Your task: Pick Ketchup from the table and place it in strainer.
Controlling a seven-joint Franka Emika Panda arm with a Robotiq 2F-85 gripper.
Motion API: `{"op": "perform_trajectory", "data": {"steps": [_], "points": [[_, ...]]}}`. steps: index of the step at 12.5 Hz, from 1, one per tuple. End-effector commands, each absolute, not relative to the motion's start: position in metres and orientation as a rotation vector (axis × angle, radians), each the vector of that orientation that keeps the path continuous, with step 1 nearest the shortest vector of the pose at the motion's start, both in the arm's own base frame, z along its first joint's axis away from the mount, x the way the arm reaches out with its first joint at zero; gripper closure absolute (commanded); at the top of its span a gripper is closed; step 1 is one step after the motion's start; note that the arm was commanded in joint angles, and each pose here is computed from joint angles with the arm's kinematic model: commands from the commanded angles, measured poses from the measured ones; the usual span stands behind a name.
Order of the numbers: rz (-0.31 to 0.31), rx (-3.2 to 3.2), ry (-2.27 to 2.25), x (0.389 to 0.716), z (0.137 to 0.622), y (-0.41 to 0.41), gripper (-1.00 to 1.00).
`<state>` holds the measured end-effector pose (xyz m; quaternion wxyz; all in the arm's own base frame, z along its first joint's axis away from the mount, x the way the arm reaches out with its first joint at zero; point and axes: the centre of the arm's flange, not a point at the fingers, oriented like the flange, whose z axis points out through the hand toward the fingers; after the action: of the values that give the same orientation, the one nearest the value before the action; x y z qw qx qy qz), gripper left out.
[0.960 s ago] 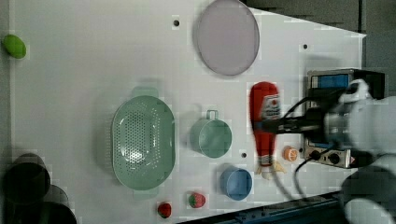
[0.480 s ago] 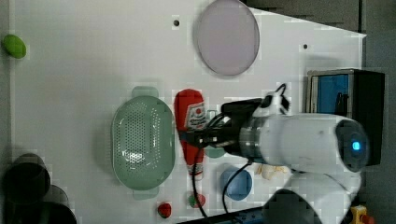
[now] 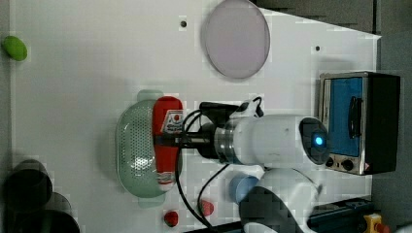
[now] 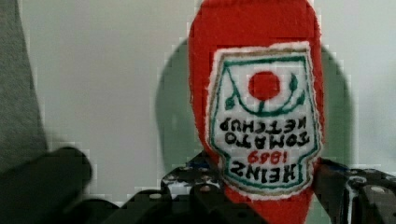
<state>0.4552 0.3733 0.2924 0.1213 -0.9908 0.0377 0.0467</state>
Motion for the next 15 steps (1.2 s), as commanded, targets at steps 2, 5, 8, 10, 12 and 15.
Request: {"op": "perform_trajectory", "data": {"steps": [2, 5, 8, 10, 12, 15], "points": [[0.138, -2.841, 0.193, 0.449, 0.272, 0.394, -0.24], [0.152, -2.853, 0.186, 0.452, 0.252, 0.390, -0.87], [0.082, -2.835, 0.219, 0.459, 0.274, 0.390, -1.00], [0.030, -2.835, 0.349, 0.468, 0.303, 0.379, -1.00], [-0.007, -2.881, 0.411, 0.478, 0.339, 0.354, -1.00], [-0.066, -2.940, 0.557, 0.506, 0.404, 0.297, -1.00]]}}
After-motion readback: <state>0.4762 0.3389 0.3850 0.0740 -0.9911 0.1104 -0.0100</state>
